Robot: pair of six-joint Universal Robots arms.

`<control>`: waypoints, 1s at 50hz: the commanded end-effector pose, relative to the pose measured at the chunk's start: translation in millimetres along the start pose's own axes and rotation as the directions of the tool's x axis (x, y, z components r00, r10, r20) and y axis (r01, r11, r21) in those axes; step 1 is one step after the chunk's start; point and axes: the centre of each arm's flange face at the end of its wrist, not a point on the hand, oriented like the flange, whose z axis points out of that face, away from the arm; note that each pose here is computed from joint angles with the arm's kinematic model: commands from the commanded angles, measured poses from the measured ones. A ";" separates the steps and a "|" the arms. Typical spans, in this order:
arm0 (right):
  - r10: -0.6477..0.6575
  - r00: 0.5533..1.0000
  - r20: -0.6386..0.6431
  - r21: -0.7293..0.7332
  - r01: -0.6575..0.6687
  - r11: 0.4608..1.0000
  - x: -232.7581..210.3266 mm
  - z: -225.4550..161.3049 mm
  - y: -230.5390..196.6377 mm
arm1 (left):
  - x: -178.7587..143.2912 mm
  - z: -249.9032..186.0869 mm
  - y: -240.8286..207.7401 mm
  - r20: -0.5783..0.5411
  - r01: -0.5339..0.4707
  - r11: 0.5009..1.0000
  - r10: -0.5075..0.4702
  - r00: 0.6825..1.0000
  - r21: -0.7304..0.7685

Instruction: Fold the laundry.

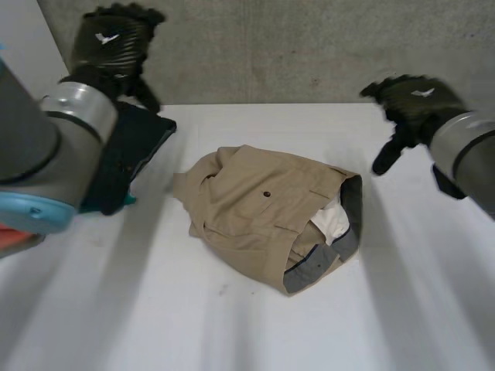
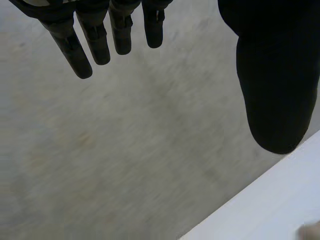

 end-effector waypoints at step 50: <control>-0.171 0.983 -0.062 0.589 0.174 0.789 -67.5 -104.2 -151.5 | -22.2 1.8 -126.4 -0.090 -0.004 0.911 0.045 0.995 0.412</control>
